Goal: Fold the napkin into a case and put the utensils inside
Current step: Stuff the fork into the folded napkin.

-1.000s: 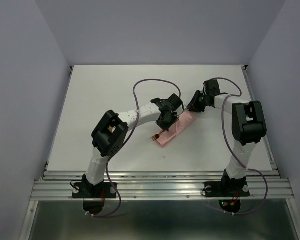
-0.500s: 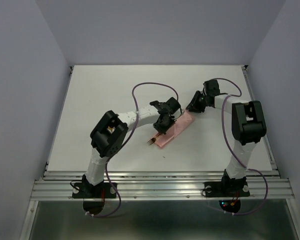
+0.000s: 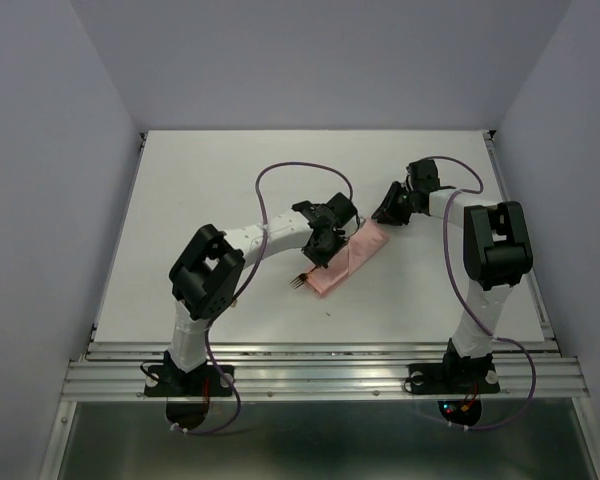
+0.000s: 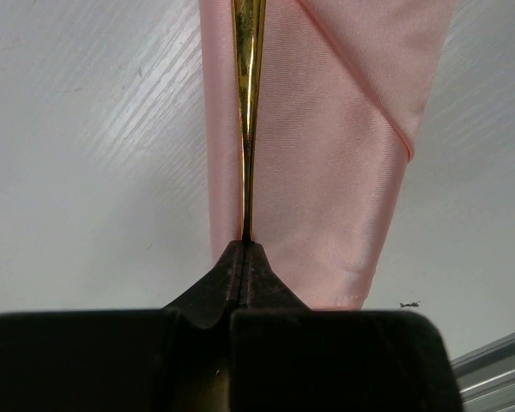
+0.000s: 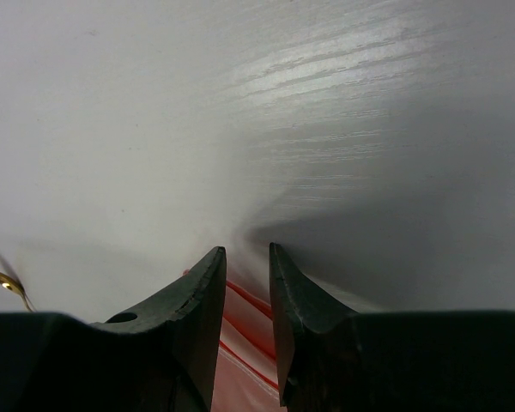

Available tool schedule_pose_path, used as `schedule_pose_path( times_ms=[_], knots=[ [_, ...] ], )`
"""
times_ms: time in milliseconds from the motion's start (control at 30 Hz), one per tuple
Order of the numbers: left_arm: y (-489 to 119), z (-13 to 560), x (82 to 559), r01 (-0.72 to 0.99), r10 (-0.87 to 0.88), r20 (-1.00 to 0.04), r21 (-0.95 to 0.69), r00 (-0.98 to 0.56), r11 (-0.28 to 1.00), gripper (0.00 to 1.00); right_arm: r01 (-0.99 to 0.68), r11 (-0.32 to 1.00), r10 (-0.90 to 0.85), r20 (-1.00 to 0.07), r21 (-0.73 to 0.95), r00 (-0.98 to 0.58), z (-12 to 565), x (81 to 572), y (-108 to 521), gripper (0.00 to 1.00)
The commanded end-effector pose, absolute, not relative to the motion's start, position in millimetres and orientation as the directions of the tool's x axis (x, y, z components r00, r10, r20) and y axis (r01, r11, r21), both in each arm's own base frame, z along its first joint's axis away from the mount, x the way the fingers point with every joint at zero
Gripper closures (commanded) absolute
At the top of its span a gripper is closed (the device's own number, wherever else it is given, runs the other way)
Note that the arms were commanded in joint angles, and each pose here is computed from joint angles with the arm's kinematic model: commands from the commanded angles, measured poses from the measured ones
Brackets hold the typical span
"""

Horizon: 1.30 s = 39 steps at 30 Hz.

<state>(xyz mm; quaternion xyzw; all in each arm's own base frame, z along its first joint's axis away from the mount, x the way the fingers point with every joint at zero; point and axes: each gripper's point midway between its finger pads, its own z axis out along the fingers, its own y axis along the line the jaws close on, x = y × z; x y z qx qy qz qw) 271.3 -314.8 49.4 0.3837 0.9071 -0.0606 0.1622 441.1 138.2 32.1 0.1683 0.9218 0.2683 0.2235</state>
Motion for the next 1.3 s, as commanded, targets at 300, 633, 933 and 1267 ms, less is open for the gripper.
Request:
schedule_pose_path(
  times_ms=[300, 633, 933, 1267],
  knots=[
    [-302.8, 65.6, 274.7, 0.701, 0.665, -0.364, 0.046, -0.652, 0.712, 1.0, 0.166, 0.802, 0.418, -0.341, 0.573, -0.842, 36.5, 448.8, 142.0, 0.67],
    [-306.9, 65.6, 265.4, 0.722, 0.673, -0.358, -0.001, -0.647, 0.692, 1.0, 0.165, 0.8, 0.42, -0.341, 0.577, -0.841, 37.8, 449.6, 142.7, 0.67],
    [-313.8, 59.6, 267.3, 0.729, 0.68, -0.345, -0.016, -0.647, 0.684, 1.0, 0.159, 0.796, 0.42, -0.343, 0.583, -0.84, 40.7, 451.9, 144.0, 0.67],
    [-327.3, 60.1, 281.7, 0.733, 0.686, -0.351, 0.0, -0.637, 0.681, 1.0, 0.14, 0.798, 0.402, -0.345, 0.587, -0.848, 41.8, 449.3, 152.9, 0.67]
  ],
)
